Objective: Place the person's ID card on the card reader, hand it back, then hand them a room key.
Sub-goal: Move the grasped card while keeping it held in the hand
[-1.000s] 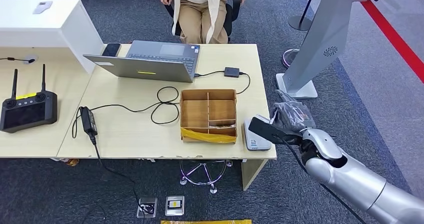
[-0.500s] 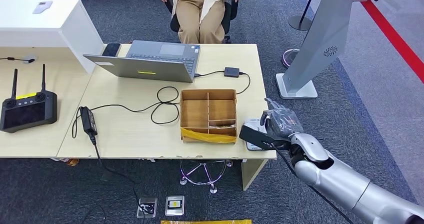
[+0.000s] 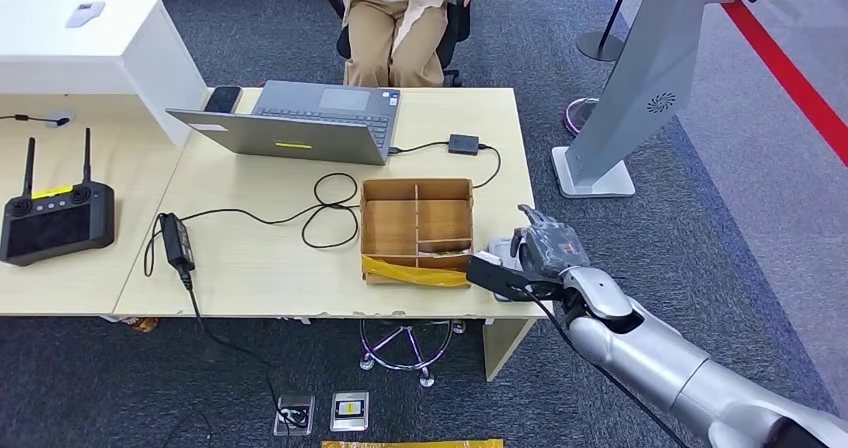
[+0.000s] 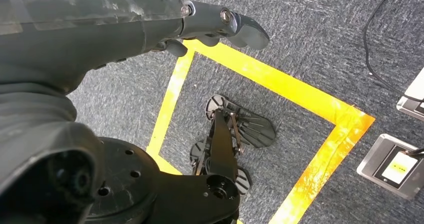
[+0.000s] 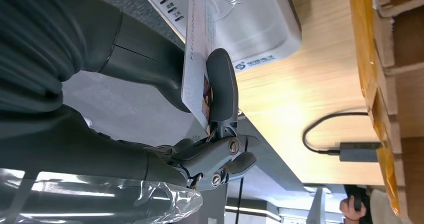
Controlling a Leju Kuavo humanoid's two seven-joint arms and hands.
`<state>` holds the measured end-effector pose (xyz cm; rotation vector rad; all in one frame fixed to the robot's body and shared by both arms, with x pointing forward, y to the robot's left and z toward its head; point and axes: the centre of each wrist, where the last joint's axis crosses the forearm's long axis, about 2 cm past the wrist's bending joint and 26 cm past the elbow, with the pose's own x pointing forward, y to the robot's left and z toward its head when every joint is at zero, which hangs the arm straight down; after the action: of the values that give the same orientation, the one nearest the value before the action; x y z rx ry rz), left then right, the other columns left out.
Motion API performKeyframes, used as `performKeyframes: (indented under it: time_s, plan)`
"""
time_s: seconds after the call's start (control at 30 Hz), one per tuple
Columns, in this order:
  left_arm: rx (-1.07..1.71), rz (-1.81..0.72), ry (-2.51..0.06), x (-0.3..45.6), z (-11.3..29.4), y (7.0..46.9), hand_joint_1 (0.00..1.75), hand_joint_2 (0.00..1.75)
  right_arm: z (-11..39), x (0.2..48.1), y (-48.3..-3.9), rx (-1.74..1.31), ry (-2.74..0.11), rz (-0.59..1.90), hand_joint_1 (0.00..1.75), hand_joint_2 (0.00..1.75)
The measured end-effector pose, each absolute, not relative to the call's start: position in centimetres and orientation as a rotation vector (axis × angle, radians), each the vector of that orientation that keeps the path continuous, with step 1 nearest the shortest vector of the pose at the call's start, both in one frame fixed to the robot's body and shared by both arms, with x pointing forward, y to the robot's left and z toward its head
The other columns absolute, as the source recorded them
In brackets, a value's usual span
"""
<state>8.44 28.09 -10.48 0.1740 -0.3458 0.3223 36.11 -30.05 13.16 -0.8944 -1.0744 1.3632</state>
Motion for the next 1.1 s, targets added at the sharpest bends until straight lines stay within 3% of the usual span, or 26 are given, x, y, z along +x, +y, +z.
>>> performKeyframes:
  time_s: [0.67,1.1]
  plan:
    - [0.167,0.307,-0.346,8.3,-10.5,27.9,0.0,0.0,12.0,37.0,-30.6,-0.914,-1.001,1.346,1.75,1.75]
    - [0.162,0.294,-0.352,8.4,-10.5,28.1,0.0,0.0,14.0,38.5,-30.6,-1.027,-0.984,1.339,1.75,1.75]
